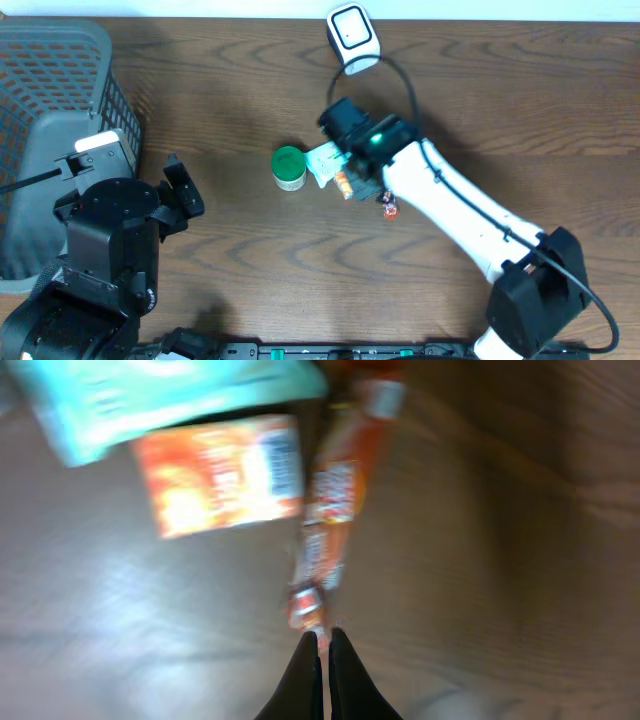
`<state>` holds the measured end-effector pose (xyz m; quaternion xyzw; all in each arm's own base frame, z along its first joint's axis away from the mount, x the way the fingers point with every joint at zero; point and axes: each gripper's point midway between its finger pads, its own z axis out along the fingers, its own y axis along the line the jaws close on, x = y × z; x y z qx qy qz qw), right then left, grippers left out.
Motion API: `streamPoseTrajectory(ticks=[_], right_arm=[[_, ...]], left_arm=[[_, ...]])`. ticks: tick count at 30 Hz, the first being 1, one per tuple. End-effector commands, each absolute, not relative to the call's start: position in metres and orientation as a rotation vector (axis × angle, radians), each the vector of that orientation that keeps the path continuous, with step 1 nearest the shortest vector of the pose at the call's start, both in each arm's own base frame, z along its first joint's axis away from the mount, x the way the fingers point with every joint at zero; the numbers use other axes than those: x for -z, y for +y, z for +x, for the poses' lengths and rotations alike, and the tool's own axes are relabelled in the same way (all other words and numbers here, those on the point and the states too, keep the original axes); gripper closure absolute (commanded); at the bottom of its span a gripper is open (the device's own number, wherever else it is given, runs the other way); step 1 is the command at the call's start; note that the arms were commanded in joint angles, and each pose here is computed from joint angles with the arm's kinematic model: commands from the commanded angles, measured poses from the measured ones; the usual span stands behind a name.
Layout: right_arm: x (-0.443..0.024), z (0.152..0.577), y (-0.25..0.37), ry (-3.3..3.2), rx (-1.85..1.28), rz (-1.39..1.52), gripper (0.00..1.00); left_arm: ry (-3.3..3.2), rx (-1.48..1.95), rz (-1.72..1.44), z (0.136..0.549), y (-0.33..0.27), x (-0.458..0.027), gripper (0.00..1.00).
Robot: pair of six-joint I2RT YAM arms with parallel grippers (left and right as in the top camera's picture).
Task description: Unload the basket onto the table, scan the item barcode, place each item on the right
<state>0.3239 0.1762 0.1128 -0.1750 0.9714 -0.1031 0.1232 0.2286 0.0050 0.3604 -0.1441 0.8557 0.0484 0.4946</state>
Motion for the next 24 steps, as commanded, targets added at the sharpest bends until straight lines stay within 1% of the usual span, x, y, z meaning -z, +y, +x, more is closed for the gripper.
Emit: streamPoseTrajectory(ticks=[1,5,9,18,24], right_arm=[[-0.092,0.326,0.15,2.878,0.381,-0.418,0.99],[-0.072,0.324,0.138,2.898,0.396,-0.385,0.99],[-0.062,0.321,0.133,2.906,0.403,-0.377,0.99],[-0.064,0.343,0.147,2.817,0.33,-0.406,0.99],[-0.064,0.362,0.171,2.732,0.21,-0.527,0.99]], left_arm=[[2.067,-0.145,-0.366,0.229,0.01,-0.36,0.02],[2.067,-0.145,-0.366,0.229,0.01,-0.36,0.02],[2.067,-0.145,-0.366,0.229,0.01,-0.36,0.02],[2.067,-0.145,-0.366,0.229,0.01,-0.36,0.02],[2.067,-0.145,-0.366,0.229,0.01,-0.36,0.02]])
